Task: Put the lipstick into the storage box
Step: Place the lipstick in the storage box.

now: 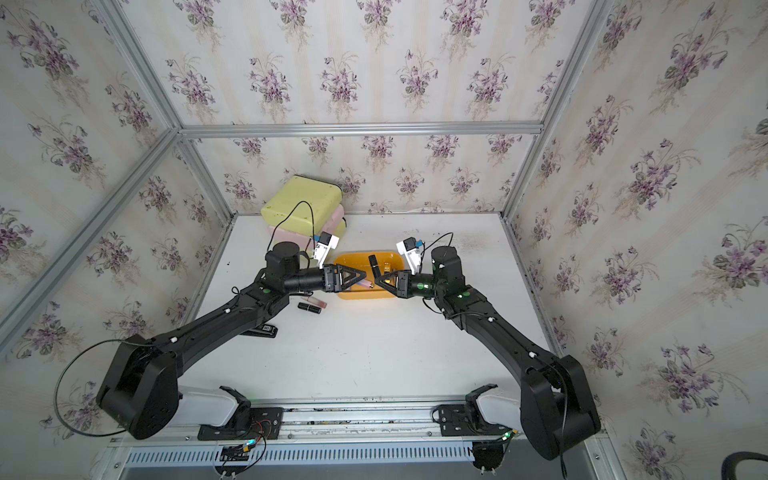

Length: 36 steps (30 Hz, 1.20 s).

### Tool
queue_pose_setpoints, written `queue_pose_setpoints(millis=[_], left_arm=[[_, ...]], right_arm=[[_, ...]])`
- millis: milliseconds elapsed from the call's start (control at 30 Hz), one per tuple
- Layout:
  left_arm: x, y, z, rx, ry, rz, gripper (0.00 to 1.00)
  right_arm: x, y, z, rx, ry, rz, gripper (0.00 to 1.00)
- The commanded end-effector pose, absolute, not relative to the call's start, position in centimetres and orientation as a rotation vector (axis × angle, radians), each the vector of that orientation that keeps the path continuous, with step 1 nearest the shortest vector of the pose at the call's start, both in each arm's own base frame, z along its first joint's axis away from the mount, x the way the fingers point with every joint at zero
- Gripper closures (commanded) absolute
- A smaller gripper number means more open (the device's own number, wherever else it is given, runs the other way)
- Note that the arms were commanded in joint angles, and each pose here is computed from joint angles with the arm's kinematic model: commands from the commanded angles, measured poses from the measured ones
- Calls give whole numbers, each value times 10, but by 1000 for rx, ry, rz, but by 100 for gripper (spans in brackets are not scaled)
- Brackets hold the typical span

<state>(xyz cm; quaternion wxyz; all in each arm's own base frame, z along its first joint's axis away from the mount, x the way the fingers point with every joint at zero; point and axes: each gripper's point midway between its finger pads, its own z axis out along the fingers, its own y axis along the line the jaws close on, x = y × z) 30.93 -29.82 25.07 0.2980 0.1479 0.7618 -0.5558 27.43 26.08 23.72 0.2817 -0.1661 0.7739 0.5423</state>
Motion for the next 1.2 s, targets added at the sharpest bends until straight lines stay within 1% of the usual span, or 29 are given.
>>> queue_pose_setpoints(millis=[0, 233, 700, 867, 933, 967, 1067, 1167], left_arm=[[319, -307, 259, 408, 1979, -1479, 4], [320, -325, 265, 451, 1970, -1500, 11], [316, -340, 265, 479, 1968, -1540, 37], [317, -342, 265, 479, 1966, -1543, 44], [316, -343, 265, 479, 1965, -1546, 44], [317, -343, 265, 477, 1968, -1547, 48], [317, -344, 265, 474, 1966, -1551, 52], [317, -345, 265, 477, 1964, -1558, 60]], right_arm=[[271, 262, 245, -472, 2048, 1476, 80], [270, 262, 245, -478, 2049, 1481, 80], [271, 261, 246, -473, 2044, 1470, 80], [271, 261, 246, -473, 2044, 1471, 80], [271, 262, 245, -472, 2046, 1469, 80], [271, 261, 245, -471, 2047, 1469, 80], [271, 261, 244, -471, 2050, 1470, 80], [272, 261, 243, -470, 2051, 1465, 80]])
